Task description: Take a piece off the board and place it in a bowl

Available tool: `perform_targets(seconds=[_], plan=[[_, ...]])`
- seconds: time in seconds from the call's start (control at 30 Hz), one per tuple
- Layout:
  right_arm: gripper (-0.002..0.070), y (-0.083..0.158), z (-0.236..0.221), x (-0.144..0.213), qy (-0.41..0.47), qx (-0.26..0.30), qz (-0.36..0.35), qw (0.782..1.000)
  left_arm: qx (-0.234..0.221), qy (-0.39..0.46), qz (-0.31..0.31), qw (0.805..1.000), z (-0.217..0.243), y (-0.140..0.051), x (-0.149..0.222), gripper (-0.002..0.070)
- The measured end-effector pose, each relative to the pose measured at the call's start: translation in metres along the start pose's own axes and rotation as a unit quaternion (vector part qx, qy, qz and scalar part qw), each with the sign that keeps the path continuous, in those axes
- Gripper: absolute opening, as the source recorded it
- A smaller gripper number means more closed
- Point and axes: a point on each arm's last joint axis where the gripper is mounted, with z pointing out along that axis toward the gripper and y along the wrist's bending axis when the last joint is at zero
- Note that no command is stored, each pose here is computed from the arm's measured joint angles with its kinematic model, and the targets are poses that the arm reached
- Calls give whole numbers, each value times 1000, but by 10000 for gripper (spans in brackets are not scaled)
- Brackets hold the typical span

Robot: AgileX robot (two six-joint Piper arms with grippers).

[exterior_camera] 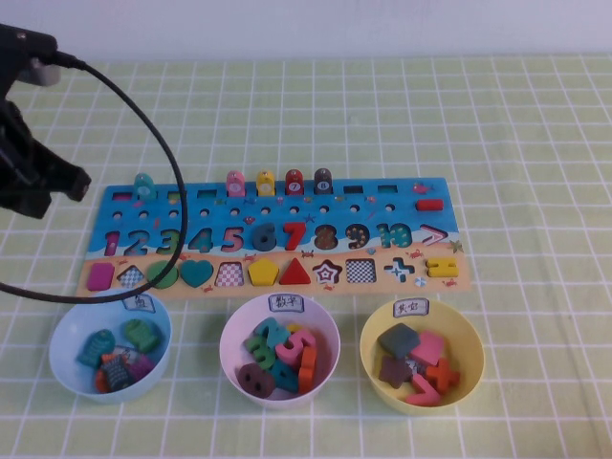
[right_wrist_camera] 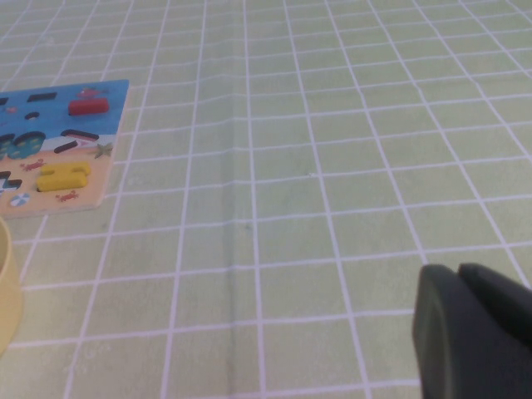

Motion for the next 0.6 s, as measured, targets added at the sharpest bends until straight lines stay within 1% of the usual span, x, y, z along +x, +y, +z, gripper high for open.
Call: perform_targets(seconds=[0.23,0.6], plan=[[-17,0,0,0,0,0,0,1000,1,19,2,1000,24,1,-24,-5],[-17,0,0,0,0,0,0,1000,4,70,8,997,65,-1,-32,-5]])
